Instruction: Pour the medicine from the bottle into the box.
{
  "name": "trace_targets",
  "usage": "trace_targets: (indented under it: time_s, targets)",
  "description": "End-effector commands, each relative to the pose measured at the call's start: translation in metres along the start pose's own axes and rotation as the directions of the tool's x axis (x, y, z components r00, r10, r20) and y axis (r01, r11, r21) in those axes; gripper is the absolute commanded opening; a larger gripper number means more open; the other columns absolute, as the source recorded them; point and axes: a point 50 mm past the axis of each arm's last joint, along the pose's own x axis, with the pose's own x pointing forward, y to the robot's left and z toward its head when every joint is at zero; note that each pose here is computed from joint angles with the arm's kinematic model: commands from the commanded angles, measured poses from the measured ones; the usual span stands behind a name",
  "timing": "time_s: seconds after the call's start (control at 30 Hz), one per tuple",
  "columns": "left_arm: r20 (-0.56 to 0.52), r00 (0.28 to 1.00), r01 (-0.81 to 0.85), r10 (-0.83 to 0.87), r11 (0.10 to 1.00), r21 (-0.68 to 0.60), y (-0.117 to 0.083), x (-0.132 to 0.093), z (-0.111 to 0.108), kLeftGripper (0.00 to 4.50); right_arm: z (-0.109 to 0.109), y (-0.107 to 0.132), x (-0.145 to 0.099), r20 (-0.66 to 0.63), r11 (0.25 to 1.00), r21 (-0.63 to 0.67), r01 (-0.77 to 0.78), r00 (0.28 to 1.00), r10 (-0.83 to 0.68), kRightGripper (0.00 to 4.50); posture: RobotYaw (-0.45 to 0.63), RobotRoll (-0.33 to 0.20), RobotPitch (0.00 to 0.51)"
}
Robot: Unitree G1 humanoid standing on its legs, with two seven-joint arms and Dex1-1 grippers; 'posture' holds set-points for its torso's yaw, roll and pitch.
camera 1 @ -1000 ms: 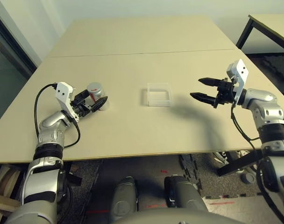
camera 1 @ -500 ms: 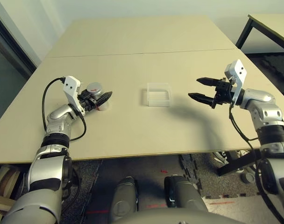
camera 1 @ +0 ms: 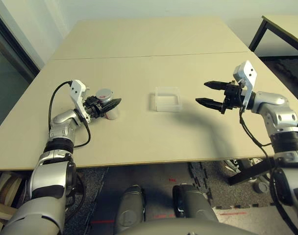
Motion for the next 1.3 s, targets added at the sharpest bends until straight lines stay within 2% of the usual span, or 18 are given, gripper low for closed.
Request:
trace_targets:
  time_s: [0.03, 0.13, 0.23, 0.3, 0.53, 0.8, 1.2, 1.3]
  targets:
    - [-0.018, 0.994, 0.111, -0.111, 0.994, 0.014, -0.007, 0.009, 0.008, 2.78, 0.020, 0.018, 0.022, 0.019, 0.996, 0.040, -0.086, 0.996, 0.085, 4.50, -0.09, 0.000, 0.056]
    - [-0.034, 0.986, 0.162, -0.162, 0.986, 0.022, -0.011, 0.016, 0.012, 2.78, 0.030, 0.028, 0.035, 0.034, 0.990, 0.058, -0.128, 0.991, 0.126, 4.50, -0.08, 0.000, 0.056]
    - [-0.026, 0.971, 0.237, -0.236, 0.971, 0.042, -0.017, 0.031, 0.021, 2.78, 0.041, 0.048, 0.058, 0.021, 0.967, 0.052, -0.248, 0.969, 0.247, 4.50, -0.08, 0.000, 0.057]
    - [-0.024, 0.961, 0.275, -0.274, 0.960, 0.055, -0.021, 0.039, 0.025, 2.78, 0.045, 0.055, 0.069, 0.026, 0.959, 0.057, -0.278, 0.961, 0.277, 4.50, -0.08, 0.000, 0.058]
    - [-0.008, 0.930, 0.366, -0.367, 0.926, 0.091, -0.034, 0.057, 0.036, 2.78, 0.044, 0.063, 0.093, 0.003, 0.949, 0.061, -0.310, 0.951, 0.310, 4.50, -0.08, 0.000, 0.063]
    - [-0.009, 0.889, 0.455, -0.457, 0.884, 0.108, -0.049, 0.069, 0.041, 2.78, 0.036, 0.067, 0.114, -0.004, 0.944, 0.090, -0.317, 0.948, 0.319, 4.50, -0.07, 0.000, 0.066]
    - [-0.020, 0.878, 0.477, -0.478, 0.872, 0.112, -0.053, 0.073, 0.044, 2.78, 0.042, 0.073, 0.126, 0.059, 0.939, 0.091, -0.333, 0.943, 0.329, 4.50, -0.07, 0.000, 0.063]
    - [-0.018, 0.878, 0.476, -0.478, 0.872, 0.113, -0.053, 0.074, 0.044, 2.78, 0.042, 0.073, 0.125, 0.061, 0.938, 0.092, -0.335, 0.942, 0.330, 3.91, -0.07, 0.000, 0.062]
